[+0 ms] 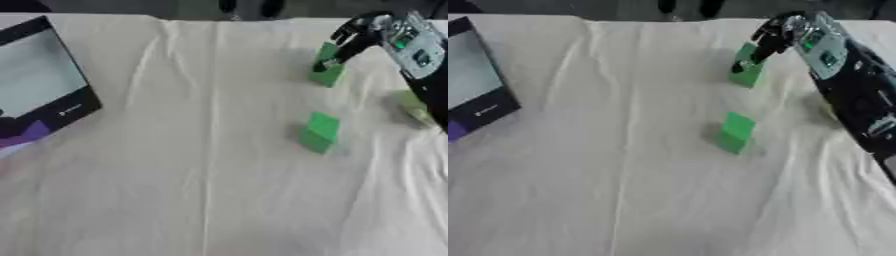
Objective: Pick up the objects with one hand, pass them to the other hand, and then place them into the box on the other side of the table.
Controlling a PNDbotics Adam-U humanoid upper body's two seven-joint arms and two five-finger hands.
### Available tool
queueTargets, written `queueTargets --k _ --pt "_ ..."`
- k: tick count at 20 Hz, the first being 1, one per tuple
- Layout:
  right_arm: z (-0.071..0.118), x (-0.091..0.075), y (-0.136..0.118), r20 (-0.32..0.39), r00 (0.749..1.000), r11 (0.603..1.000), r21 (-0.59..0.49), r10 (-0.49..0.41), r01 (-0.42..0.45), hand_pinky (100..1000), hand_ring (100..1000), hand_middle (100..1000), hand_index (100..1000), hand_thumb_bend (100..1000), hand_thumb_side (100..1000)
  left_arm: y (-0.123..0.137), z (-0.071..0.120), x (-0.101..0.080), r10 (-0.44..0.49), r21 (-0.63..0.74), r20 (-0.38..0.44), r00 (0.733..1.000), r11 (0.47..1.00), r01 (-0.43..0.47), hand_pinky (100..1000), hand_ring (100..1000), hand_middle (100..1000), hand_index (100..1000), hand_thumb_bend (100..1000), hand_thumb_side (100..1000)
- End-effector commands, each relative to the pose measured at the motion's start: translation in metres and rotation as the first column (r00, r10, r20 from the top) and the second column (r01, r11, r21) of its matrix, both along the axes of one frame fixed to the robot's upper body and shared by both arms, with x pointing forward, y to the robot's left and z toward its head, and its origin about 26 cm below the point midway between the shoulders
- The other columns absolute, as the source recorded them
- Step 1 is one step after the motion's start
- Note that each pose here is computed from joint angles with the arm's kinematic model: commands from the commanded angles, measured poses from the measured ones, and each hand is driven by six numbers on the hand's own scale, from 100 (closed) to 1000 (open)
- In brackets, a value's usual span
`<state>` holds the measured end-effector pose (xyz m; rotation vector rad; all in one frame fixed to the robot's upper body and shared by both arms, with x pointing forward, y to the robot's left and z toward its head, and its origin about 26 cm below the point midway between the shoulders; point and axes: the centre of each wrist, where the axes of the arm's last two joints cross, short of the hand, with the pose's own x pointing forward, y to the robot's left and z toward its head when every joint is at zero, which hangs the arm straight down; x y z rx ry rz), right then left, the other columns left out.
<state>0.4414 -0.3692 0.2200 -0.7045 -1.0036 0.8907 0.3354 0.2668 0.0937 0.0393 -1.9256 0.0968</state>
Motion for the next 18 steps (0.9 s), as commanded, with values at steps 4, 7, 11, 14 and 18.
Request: queueTargets --k 4,7,11,14,18 --pt "0.0127 -0.0038 -0.0157 0.014 0.999 0.999 -0.028 -0.041 0.042 898 860 846 875 628 238 -0.0008 0.0093 0.002 -0.008 0.009 0.029 1.0 1.0 0.007 952 571 546 628 455 650" --pt "0.0131 -0.0046 -0.0178 0.007 0.999 0.999 -0.033 -0.042 0.042 900 861 845 874 601 217 -0.0007 0.0088 0.0017 -0.006 0.01 0.027 1.0 1.0 0.006 952 570 546 628 453 648" --pt "0.0132 -0.0055 -0.0201 -0.007 0.999 0.998 -0.039 -0.041 0.041 906 862 843 873 574 202 -0.0008 0.0079 0.0014 -0.007 0.012 0.022 1.0 1.0 0.007 953 570 545 628 450 647" --pt "0.013 -0.006 -0.021 -0.012 0.999 0.998 -0.043 -0.044 0.043 904 861 841 871 572 202 -0.001 0.0075 0.0013 -0.008 0.013 0.021 1.0 1.0 0.007 953 570 545 627 450 648" --pt "0.0129 -0.0059 -0.0215 -0.007 0.999 0.998 -0.038 -0.05 0.049 901 858 836 864 542 181 -0.0011 0.0077 0.0014 -0.006 0.012 0.022 1.0 1.0 0.006 955 570 544 627 448 648"
